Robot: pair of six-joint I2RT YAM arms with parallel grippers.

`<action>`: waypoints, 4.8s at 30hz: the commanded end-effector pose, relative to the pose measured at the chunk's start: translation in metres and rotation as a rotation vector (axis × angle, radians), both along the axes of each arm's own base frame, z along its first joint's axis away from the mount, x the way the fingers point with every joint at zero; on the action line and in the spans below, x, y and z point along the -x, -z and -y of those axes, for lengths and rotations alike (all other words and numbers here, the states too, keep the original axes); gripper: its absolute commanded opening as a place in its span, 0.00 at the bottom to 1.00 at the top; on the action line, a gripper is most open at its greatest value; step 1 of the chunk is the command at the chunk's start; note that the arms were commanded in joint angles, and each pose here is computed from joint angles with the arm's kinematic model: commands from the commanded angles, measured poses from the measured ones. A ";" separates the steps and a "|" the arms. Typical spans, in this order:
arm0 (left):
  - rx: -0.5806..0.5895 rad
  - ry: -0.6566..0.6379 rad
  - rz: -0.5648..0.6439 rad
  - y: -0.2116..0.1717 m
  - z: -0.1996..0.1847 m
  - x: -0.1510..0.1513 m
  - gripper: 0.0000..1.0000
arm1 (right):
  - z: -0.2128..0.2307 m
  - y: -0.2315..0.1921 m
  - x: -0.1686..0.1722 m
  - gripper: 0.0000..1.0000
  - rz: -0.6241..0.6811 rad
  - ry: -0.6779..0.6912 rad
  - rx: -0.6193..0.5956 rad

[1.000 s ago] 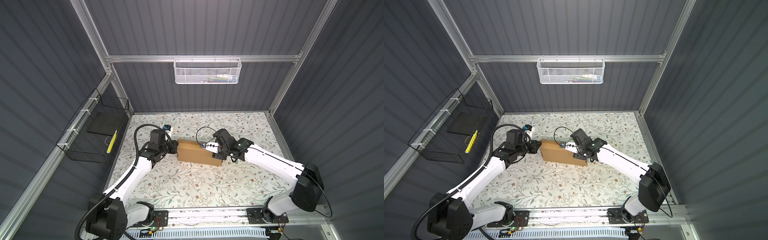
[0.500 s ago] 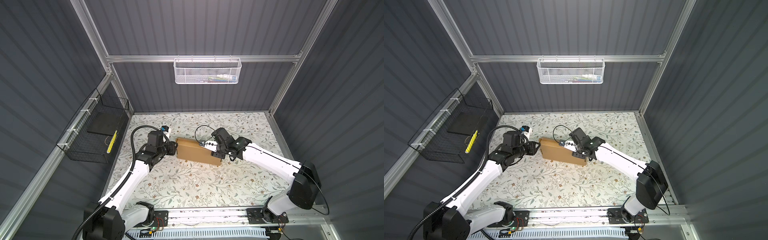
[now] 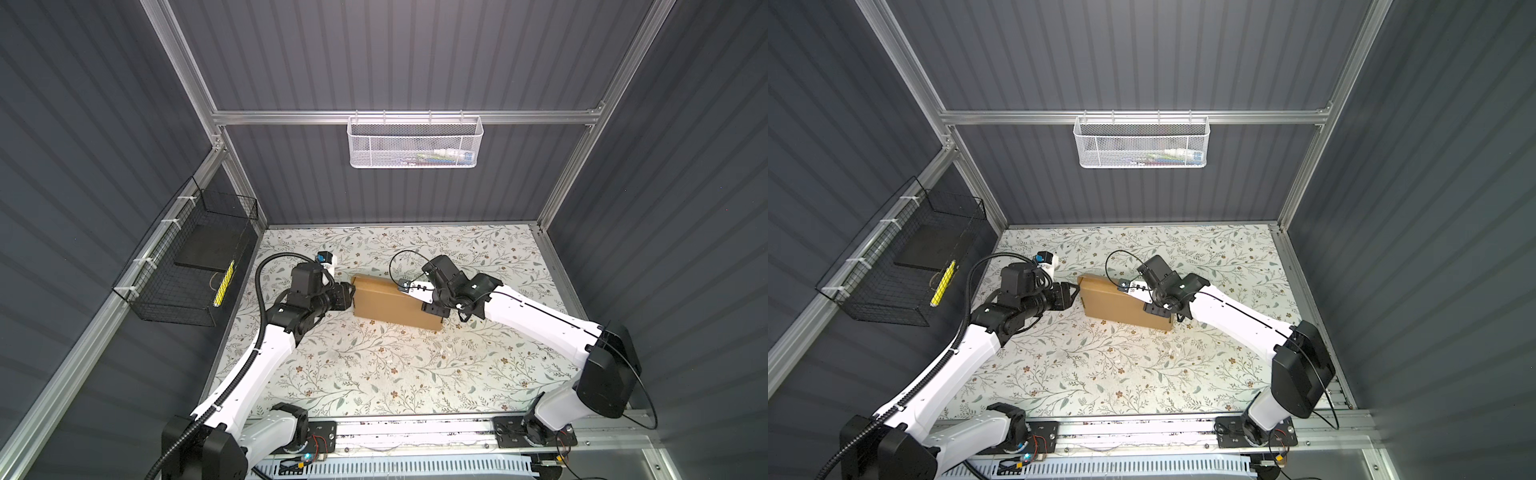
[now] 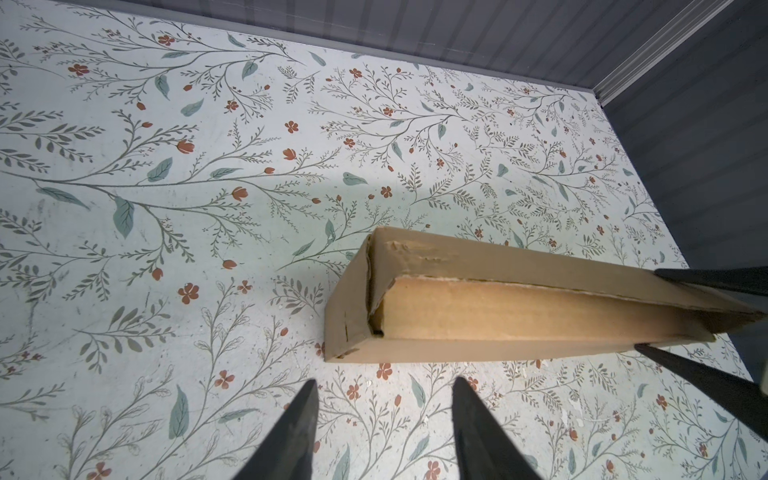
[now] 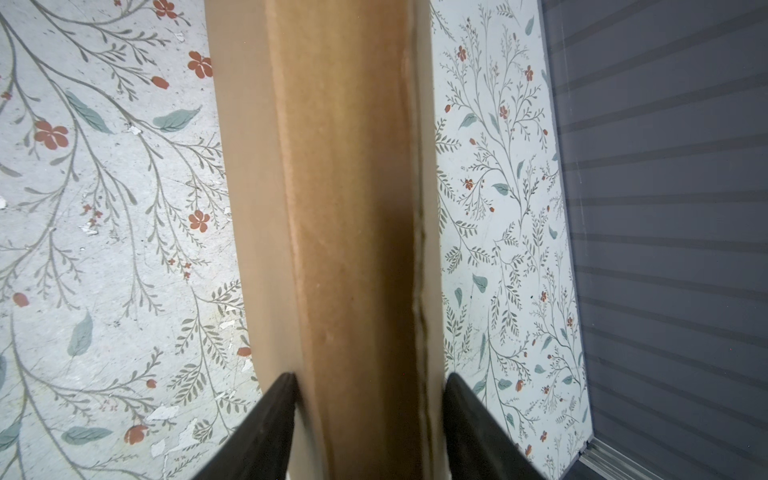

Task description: Fold the paper box

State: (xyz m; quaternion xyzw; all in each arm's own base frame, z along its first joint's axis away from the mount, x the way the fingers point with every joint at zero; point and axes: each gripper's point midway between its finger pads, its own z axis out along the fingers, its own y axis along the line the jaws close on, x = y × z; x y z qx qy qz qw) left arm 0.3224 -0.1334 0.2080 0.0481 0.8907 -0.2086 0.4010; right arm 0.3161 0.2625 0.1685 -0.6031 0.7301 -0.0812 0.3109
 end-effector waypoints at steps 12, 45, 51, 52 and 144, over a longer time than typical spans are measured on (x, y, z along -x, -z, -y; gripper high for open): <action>0.257 0.009 0.018 -0.030 -0.001 -0.025 0.58 | -0.006 0.002 0.003 0.56 -0.020 0.003 0.002; 0.331 0.001 -0.071 0.014 0.009 -0.041 0.59 | -0.008 0.006 0.002 0.54 -0.024 0.009 0.010; 0.327 -0.002 -0.081 0.018 0.008 -0.041 0.56 | -0.009 0.008 0.001 0.54 -0.029 0.010 0.013; 0.327 -0.003 -0.082 0.018 0.008 -0.041 0.56 | -0.009 0.008 0.001 0.54 -0.030 0.010 0.014; 0.322 -0.065 -0.160 0.061 0.004 -0.047 0.34 | 0.053 -0.095 0.015 0.68 -0.145 0.670 -0.975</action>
